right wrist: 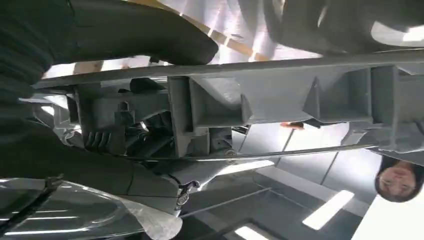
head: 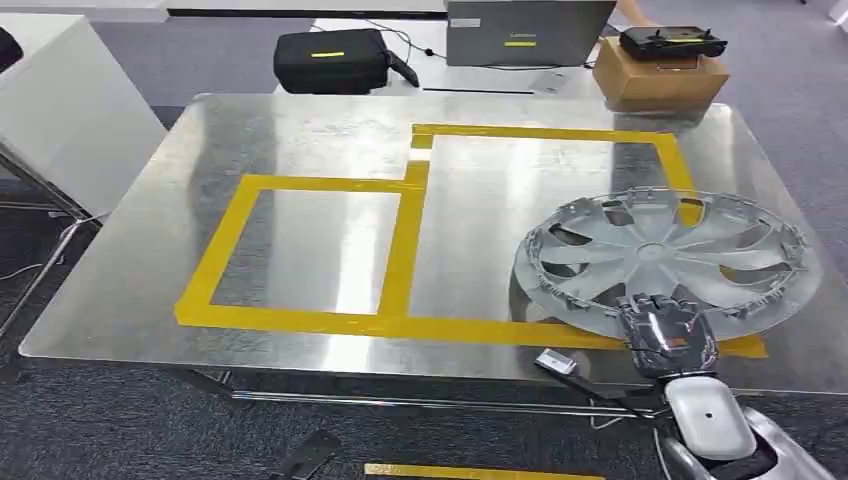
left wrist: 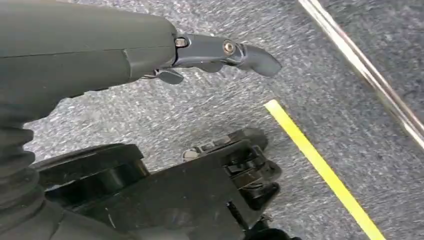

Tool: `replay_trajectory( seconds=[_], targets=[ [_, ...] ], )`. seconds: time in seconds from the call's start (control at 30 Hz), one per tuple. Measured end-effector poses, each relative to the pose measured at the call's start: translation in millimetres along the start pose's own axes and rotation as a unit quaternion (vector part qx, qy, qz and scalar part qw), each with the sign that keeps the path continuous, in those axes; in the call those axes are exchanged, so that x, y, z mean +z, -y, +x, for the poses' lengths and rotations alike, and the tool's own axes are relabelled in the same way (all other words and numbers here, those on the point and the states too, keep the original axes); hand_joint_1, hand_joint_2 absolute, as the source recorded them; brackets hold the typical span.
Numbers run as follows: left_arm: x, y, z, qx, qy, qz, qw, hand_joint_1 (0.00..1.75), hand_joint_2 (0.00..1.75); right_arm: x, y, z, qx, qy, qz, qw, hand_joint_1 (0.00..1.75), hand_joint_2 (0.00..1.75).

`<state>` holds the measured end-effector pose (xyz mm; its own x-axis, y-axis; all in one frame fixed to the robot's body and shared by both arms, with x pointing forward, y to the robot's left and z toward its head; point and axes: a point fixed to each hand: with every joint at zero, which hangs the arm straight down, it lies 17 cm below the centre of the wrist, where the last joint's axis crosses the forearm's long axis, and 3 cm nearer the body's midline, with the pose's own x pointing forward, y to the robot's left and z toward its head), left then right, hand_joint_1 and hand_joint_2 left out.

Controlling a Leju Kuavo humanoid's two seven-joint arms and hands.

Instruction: Take the parts from the cabinet and place them on the table.

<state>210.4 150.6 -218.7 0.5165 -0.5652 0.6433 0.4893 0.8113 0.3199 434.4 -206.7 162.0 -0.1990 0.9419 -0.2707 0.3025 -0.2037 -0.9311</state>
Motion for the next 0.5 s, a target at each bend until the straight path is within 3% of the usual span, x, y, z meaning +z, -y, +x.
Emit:
replay_trajectory(
  seconds=[0.5],
  targets=[
    [-0.7, -3.3, 8.3, -0.015, 0.024, 0.009, 1.0, 0.0, 1.75, 7.1, -8.8, -29.6, 0.002, -0.033, 0.007, 0.999, 1.66, 1.75]
  ],
)
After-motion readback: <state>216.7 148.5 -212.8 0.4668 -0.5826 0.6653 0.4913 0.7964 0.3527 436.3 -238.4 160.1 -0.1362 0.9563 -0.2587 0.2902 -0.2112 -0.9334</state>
